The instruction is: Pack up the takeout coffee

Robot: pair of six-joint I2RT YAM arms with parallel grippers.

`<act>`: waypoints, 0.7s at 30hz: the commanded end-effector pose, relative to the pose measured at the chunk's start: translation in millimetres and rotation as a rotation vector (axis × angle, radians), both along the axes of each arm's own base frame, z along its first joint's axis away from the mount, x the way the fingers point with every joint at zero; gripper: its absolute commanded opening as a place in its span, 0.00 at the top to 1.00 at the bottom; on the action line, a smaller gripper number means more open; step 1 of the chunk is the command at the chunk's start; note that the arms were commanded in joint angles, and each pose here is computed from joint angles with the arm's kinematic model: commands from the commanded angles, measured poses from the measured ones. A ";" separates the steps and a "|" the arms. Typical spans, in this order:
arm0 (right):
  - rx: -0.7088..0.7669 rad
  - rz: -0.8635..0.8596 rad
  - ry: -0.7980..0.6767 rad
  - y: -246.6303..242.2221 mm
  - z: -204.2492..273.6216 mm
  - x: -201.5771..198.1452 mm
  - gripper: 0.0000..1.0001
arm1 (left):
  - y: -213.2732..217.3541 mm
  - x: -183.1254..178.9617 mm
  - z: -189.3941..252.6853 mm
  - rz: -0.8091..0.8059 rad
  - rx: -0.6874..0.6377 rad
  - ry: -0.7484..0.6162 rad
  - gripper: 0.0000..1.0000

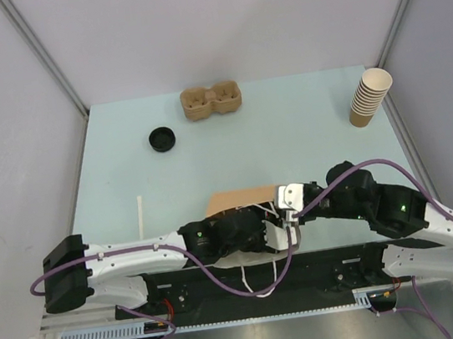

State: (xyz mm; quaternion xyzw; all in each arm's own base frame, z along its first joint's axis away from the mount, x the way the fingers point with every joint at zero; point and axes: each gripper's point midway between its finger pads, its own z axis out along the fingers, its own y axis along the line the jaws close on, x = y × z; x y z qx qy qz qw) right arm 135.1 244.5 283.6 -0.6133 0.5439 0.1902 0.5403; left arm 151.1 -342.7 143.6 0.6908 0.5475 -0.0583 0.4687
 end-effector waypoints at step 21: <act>0.097 0.048 -0.014 7.8 30.9 -7.9 1.00 | -2.1 15.9 -17.8 0.083 0.066 0.057 0.90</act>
